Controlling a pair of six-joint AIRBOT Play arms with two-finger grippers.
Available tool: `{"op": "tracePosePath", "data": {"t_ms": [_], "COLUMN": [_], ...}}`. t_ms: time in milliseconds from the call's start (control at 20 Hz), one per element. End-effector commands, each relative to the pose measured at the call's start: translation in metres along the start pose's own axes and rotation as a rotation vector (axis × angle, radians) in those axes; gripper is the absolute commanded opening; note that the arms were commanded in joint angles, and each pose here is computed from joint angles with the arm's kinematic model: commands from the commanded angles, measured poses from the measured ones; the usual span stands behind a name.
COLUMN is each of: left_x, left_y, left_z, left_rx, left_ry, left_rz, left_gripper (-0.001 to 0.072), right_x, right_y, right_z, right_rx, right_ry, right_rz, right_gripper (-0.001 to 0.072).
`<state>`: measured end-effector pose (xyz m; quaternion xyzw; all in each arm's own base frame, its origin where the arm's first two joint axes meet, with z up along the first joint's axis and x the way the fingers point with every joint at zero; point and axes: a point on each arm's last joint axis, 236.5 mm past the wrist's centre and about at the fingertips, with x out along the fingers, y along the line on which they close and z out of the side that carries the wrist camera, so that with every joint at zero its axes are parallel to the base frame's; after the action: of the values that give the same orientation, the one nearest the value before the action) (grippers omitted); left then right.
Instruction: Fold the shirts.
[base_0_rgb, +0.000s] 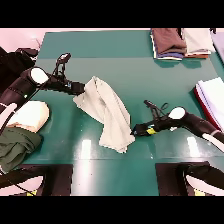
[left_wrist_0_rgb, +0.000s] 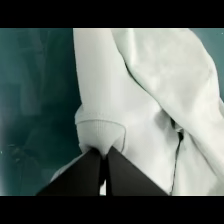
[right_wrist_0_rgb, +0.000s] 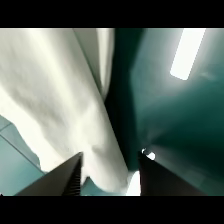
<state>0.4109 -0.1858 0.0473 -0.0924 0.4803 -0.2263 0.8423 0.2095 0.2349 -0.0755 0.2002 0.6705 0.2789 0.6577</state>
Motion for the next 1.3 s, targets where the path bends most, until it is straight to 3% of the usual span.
{"op": "tracePosePath", "data": {"t_ms": [0,50,100,250,500,800,1050,1250], "left_x": [0.0,-0.001,-0.001,-0.027,-0.178,-0.363,-0.439,-0.404], "left_y": [0.0,-0.001,-0.001,0.004,-0.012,-0.09,-0.126,-0.125], "left_z": [-0.004,-0.005,-0.006,0.01,0.089,0.092,0.055,0.041], "left_rx": [0.001,0.001,0.003,0.035,0.163,0.328,0.413,0.397], "left_ry": [0.016,0.023,0.027,-0.024,-0.375,-0.73,-0.843,-0.704], "left_rz": [-0.002,-0.003,-0.002,0.028,0.131,0.148,0.146,0.088], "left_gripper": [0.0023,0.0022,0.0022,0.0022,0.0022,0.0022,0.0022,0.0021], "right_x": [0.028,0.029,0.027,-0.013,-0.205,-0.411,-0.466,-0.445], "right_y": [0.011,0.012,0.015,0.029,0.07,0.109,0.119,0.1], "right_z": [0.009,0.014,0.019,0.044,0.1,0.072,0.039,0.049], "right_rx": [-0.042,-0.045,-0.066,-0.157,-0.336,-0.397,-0.381,-0.301], "right_ry": [0.039,0.039,0.033,-0.034,-0.429,-0.92,-1.043,-0.964], "right_rz": [-0.016,-0.014,-0.01,-0.018,-0.091,-0.295,-0.429,-0.363], "right_gripper": [0.0267,0.0168,0.002,0.0019,0.0019,0.0018,0.0018,0.0018]}}
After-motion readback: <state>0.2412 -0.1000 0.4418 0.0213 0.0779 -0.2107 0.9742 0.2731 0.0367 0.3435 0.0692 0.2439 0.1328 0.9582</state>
